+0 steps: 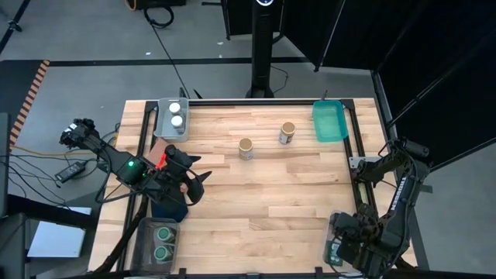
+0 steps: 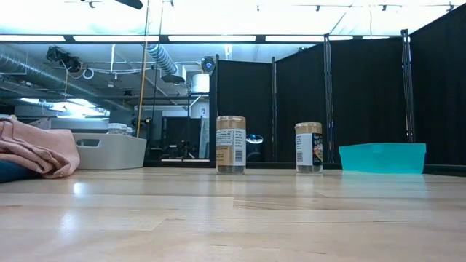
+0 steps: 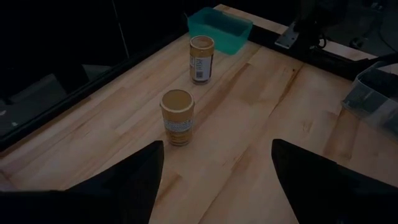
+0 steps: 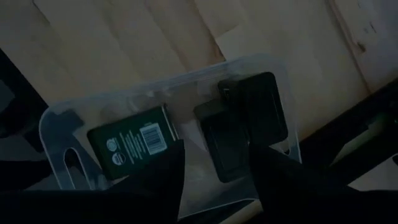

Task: Sort spices by type
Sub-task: Put the black spice can into the transparent bin

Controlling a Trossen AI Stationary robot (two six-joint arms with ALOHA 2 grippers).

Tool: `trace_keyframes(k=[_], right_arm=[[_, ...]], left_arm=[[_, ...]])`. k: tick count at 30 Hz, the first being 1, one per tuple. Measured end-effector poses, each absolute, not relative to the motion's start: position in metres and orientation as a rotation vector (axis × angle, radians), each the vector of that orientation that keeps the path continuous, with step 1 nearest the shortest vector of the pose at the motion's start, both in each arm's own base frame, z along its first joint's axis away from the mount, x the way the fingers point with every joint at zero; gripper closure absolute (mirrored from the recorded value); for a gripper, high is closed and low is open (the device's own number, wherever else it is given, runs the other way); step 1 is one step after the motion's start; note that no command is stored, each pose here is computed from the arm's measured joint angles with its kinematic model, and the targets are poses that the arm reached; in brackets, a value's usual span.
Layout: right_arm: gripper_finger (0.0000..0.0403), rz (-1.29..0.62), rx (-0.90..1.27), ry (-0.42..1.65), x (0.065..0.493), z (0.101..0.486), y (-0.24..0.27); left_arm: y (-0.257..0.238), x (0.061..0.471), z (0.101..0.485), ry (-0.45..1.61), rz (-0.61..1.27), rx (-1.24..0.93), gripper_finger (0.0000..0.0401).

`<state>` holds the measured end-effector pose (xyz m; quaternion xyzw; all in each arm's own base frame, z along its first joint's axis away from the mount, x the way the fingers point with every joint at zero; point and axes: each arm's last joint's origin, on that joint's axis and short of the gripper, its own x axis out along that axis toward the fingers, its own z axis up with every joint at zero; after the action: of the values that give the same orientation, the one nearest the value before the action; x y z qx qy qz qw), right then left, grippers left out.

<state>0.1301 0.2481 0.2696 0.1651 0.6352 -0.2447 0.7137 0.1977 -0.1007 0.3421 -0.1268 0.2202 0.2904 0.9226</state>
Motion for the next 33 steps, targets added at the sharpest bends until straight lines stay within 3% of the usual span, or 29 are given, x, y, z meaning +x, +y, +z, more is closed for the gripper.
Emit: trace_keyframes(k=[7, 20, 33], right_arm=[[0.0212, -0.43, 0.267, 1.429, 0.131, 0.27, 0.25], [0.0159, 0.3, -0.198, 1.347, 0.137, 0.271, 0.273], [0.01, 0.49, -0.417, 1.284, 0.145, 0.256, 0.288]], left_arm=[[-0.101, 0.198, 0.342, 0.452, 0.596, -0.26, 0.0099], [-0.101, 0.198, 0.342, 0.455, 0.592, -0.263, 0.0099], [-0.101, 0.198, 0.342, 0.453, 0.595, -0.265, 0.0099]])
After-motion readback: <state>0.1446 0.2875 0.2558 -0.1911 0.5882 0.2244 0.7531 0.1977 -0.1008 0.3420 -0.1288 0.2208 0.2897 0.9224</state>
